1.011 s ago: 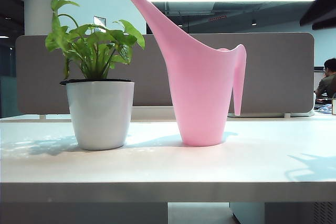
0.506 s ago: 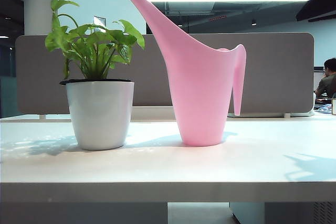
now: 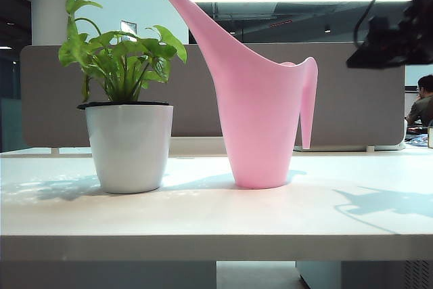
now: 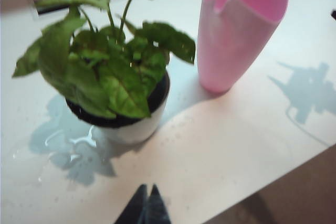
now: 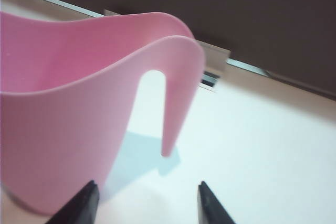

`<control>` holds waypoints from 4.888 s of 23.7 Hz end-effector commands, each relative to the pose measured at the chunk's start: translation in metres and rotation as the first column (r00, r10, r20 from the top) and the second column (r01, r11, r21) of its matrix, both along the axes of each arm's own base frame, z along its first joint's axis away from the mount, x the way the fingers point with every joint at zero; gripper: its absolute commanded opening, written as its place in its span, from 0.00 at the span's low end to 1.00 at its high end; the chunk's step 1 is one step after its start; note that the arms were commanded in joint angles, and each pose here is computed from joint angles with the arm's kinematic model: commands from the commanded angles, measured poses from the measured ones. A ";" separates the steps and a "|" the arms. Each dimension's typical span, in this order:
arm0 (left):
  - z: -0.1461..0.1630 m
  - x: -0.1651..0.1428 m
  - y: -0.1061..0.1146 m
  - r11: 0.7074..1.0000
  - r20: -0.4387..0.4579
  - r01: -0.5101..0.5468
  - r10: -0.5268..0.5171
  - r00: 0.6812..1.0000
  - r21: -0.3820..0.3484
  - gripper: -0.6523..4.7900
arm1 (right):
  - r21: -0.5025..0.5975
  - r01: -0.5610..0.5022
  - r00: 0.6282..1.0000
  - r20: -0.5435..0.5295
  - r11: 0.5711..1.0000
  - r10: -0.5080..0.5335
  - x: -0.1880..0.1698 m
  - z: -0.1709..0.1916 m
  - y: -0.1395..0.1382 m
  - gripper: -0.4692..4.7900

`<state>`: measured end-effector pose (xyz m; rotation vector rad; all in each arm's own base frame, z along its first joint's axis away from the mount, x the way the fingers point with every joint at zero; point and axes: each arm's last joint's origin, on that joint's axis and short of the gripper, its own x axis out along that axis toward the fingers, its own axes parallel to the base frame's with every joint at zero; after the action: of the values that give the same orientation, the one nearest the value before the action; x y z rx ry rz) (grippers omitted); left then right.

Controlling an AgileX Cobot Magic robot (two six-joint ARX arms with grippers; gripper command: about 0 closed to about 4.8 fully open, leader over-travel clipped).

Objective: Pick up the watering can from the table, water the potted plant, and put the can back.

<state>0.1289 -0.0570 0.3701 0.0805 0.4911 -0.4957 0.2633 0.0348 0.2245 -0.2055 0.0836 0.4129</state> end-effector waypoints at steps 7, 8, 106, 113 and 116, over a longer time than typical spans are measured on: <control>0.001 0.000 0.000 1.000 0.007 0.002 -0.002 1.000 0.002 0.13 | 0.008 -0.017 0.998 0.055 1.000 0.016 0.054 -0.027 0.006 0.73; 0.001 0.000 0.000 1.000 0.007 0.002 -0.002 1.000 0.002 0.13 | 0.008 -0.018 0.998 0.056 1.000 0.018 0.059 -0.027 0.006 0.73; 0.001 0.000 0.000 1.000 0.006 0.002 -0.002 1.000 0.002 0.13 | 0.193 0.227 0.971 0.028 0.954 -0.237 0.066 -0.036 0.069 0.08; 0.001 0.000 0.000 1.000 0.006 0.002 -0.002 1.000 0.002 0.13 | 0.178 0.232 0.971 0.018 0.956 -0.238 0.064 -0.040 0.068 0.57; 0.001 0.000 0.000 1.000 0.006 0.002 -0.002 1.000 0.002 0.13 | 0.159 0.233 0.971 0.011 0.959 -0.238 0.064 -0.041 0.068 0.69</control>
<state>0.1288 -0.0569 0.3694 0.0816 0.4991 -0.4947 0.3278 0.1028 0.1804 -0.0397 0.0601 0.1773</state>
